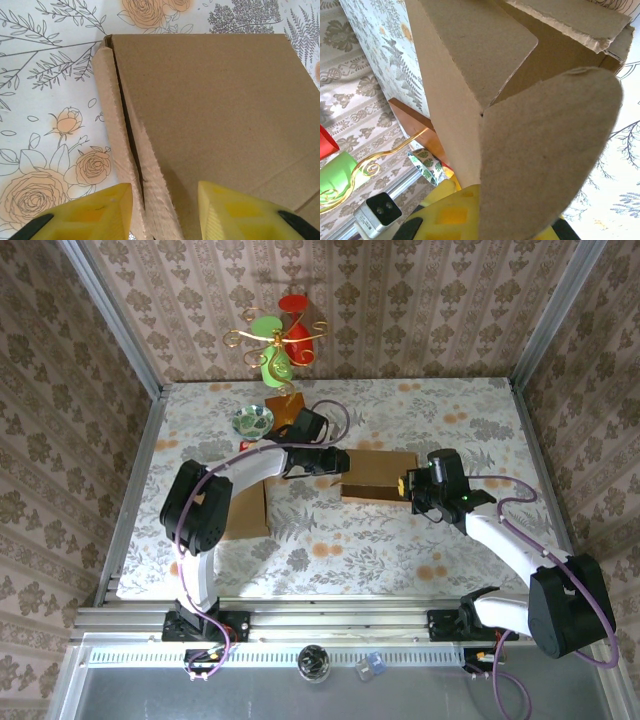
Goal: Fold the paper box
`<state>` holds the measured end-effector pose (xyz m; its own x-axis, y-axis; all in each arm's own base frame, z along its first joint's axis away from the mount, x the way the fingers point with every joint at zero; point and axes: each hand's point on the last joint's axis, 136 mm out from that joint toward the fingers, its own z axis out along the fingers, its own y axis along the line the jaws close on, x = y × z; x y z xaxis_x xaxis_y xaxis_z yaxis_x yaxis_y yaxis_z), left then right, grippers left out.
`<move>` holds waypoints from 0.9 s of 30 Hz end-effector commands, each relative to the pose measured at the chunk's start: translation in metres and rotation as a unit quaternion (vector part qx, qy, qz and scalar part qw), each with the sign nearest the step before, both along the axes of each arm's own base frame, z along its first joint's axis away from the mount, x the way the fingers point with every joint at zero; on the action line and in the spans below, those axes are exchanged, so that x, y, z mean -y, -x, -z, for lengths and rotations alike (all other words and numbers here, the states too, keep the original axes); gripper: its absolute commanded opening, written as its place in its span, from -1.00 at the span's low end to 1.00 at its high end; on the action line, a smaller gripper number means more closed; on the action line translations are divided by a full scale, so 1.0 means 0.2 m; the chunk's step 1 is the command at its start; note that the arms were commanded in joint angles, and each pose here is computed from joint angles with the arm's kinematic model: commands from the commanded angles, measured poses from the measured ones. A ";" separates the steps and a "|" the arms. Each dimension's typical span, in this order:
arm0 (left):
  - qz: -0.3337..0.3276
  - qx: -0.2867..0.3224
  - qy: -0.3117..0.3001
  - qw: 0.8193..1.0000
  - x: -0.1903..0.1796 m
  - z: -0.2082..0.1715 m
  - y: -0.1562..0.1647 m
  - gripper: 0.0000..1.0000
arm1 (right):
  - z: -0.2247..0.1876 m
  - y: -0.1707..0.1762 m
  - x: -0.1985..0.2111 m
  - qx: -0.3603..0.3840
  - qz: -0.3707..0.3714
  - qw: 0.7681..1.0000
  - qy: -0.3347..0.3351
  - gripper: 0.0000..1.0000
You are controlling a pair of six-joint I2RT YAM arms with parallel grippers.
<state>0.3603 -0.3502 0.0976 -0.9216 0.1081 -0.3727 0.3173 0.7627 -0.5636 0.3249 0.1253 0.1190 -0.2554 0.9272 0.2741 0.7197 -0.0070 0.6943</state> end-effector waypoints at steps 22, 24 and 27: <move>0.006 -0.015 -0.008 1.000 0.02 0.12 0.10 -0.52 | 0.11 0.12 0.01 -0.033 -0.054 0.998 0.030 -0.83; 0.008 -0.013 -0.013 1.000 0.01 0.12 0.10 -0.52 | 0.12 0.13 0.02 -0.033 -0.069 0.996 0.043 -0.72; 0.013 -0.007 -0.021 1.000 0.01 0.13 0.11 -0.52 | 0.09 0.14 0.04 -0.036 -0.102 0.992 0.069 -0.55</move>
<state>0.3428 -0.3575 0.0787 -0.9308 0.1165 -0.3464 0.3073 0.7626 -0.5693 0.3077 0.1207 0.1007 -0.3502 0.9117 0.2148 0.7422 0.1302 0.6574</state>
